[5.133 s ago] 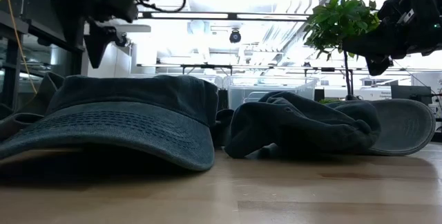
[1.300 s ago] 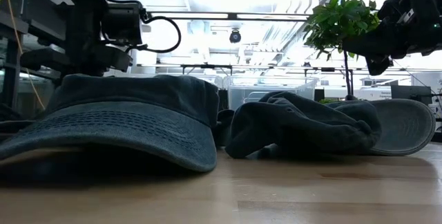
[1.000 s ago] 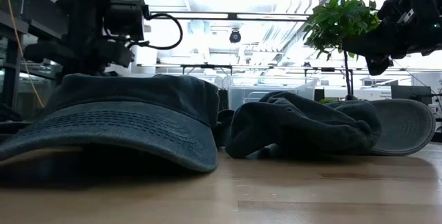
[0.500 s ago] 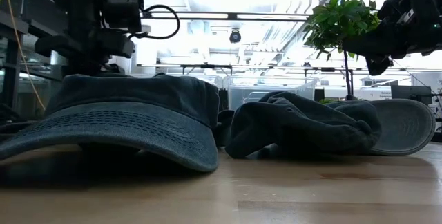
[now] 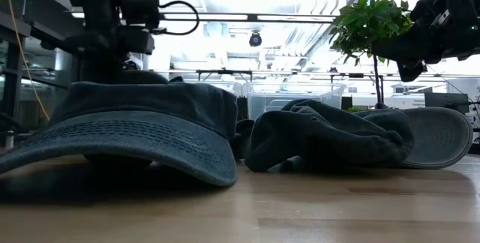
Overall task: Pick and place caps into container
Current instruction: Put the left gray cap into the left transparent container
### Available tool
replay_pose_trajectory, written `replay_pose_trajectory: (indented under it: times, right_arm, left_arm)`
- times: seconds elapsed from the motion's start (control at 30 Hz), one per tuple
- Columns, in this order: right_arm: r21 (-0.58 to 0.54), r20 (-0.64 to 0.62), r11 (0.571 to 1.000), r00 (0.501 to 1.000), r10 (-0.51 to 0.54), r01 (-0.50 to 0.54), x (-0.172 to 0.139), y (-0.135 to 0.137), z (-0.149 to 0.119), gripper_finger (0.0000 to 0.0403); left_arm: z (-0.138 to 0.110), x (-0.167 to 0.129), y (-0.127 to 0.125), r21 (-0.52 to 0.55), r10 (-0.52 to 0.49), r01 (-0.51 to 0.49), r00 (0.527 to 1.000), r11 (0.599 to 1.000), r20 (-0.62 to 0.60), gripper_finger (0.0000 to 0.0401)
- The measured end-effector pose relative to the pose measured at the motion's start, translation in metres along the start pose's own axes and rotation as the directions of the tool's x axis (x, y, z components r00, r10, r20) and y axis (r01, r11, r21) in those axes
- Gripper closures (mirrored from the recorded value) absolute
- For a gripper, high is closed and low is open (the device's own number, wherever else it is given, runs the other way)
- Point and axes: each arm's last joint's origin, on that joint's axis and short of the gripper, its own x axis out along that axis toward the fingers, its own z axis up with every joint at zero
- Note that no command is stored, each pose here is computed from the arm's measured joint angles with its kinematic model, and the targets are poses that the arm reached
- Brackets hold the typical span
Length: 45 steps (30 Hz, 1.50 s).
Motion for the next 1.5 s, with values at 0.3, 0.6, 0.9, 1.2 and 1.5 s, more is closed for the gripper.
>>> replay_pose_trajectory:
  times: [0.3,0.6,0.9,1.2,1.5]
  right_arm:
    - [0.0,0.0,1.0,1.0,0.0,0.0,0.0,0.0,0.0,0.0402]
    - [0.0,0.0,1.0,1.0,0.0,0.0,0.0,0.0,0.0,0.0402]
    - [0.0,0.0,1.0,1.0,0.0,0.0,0.0,0.0,0.0,0.0402]
    - [0.0,0.0,1.0,1.0,0.0,0.0,0.0,0.0,0.0,0.0402]
    - [0.0,0.0,1.0,1.0,0.0,0.0,0.0,0.0,0.0,0.0402]
  left_arm:
    - [0.011,-0.021,0.0,-0.056,-0.024,0.026,0.999,0.998,0.023,0.0401]
    - [0.019,-0.047,0.01,-0.113,-0.005,0.008,1.0,0.994,0.028,0.0401]
    - [0.034,-0.073,0.022,-0.197,-0.069,0.075,0.997,0.977,0.038,0.0401]
    - [0.06,-0.098,0.04,-0.219,-0.134,0.142,0.99,0.965,0.052,0.0401]
    - [0.085,-0.12,0.063,-0.209,-0.111,0.119,0.993,0.971,0.048,0.0401]
